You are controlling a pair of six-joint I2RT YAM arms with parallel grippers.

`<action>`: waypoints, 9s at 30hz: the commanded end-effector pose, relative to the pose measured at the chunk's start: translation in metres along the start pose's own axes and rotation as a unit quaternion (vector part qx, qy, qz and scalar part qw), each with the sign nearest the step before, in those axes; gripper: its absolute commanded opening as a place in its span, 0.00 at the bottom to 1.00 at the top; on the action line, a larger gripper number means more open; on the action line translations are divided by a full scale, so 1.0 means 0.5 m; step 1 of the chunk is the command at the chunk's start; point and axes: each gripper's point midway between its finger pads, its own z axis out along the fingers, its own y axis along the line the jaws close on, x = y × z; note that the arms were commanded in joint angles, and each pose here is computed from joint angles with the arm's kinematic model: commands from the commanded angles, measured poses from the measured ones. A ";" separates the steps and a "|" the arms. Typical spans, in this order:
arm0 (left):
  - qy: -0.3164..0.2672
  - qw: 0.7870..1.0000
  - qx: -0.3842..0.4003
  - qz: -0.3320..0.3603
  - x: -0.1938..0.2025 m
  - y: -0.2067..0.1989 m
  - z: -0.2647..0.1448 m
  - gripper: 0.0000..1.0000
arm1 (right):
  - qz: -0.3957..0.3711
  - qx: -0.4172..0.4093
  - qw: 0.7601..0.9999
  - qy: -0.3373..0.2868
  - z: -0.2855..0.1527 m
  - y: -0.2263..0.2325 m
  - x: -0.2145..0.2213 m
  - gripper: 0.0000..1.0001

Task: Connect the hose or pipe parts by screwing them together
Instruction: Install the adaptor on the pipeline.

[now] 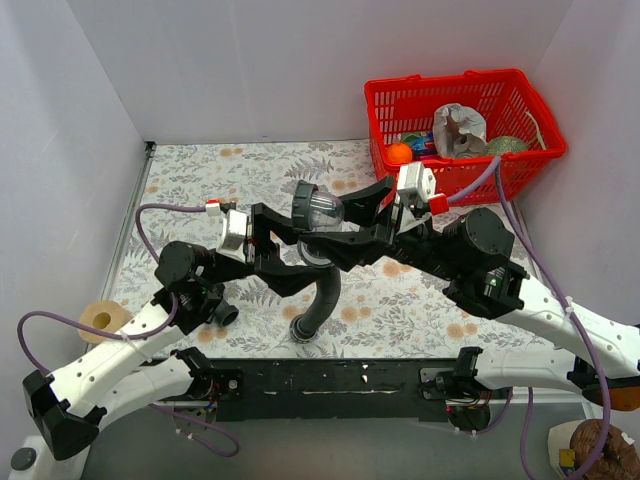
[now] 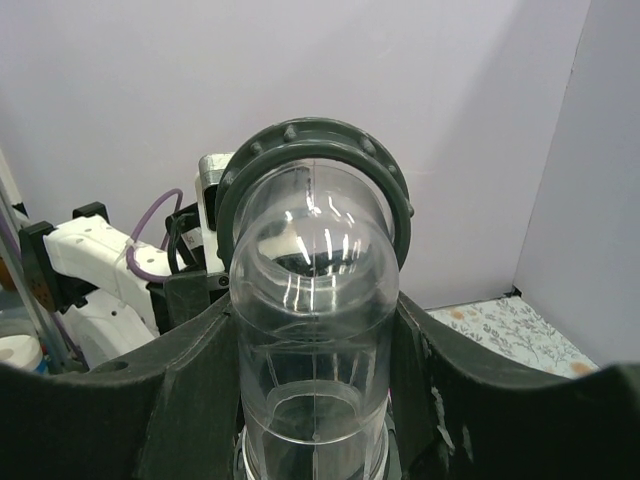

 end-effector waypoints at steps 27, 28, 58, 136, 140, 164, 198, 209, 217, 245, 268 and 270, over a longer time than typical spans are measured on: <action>-0.077 0.990 -0.037 0.116 -0.200 -0.001 0.021 0.00 | -0.053 0.088 0.972 0.211 -0.009 -0.028 0.202 0.01; -0.074 0.990 -0.037 0.118 -0.198 0.000 0.021 0.00 | -0.056 0.095 0.971 0.213 -0.012 -0.032 0.205 0.01; -0.082 0.982 -0.090 0.147 -0.223 0.029 0.009 0.00 | -0.132 0.227 0.953 0.150 -0.021 -0.022 0.216 0.01; 0.063 0.967 0.248 -0.020 -0.117 -0.162 0.024 0.02 | -0.042 -0.261 0.961 0.083 0.022 0.221 -0.182 0.01; 0.079 0.957 0.275 -0.034 -0.118 -0.182 0.013 0.02 | -0.036 -0.272 0.954 0.121 -0.007 0.223 -0.146 0.01; 0.093 0.958 0.264 -0.061 -0.099 -0.177 0.009 0.01 | -0.030 -0.194 0.940 0.279 -0.025 0.161 0.005 0.01; 0.040 0.978 0.201 -0.037 -0.119 -0.142 0.030 0.00 | -0.034 -0.135 0.947 0.290 -0.078 0.125 0.008 0.01; 0.021 0.985 0.171 -0.030 -0.135 -0.126 0.039 0.00 | -0.037 -0.101 0.940 0.324 -0.062 0.100 0.064 0.01; -0.007 0.991 0.130 -0.011 -0.157 -0.100 0.050 0.00 | -0.024 -0.084 0.933 0.349 -0.075 0.093 0.110 0.01; -0.093 0.995 0.016 0.037 -0.234 -0.023 0.063 0.00 | -0.010 -0.026 0.932 0.362 -0.090 0.064 0.169 0.01; -0.118 0.985 0.011 0.128 -0.256 -0.011 0.062 0.00 | 0.036 0.078 0.954 0.286 -0.074 0.017 0.181 0.01; -0.121 0.982 0.006 0.143 -0.260 -0.007 0.062 0.00 | 0.039 0.085 0.953 0.287 -0.073 0.017 0.186 0.01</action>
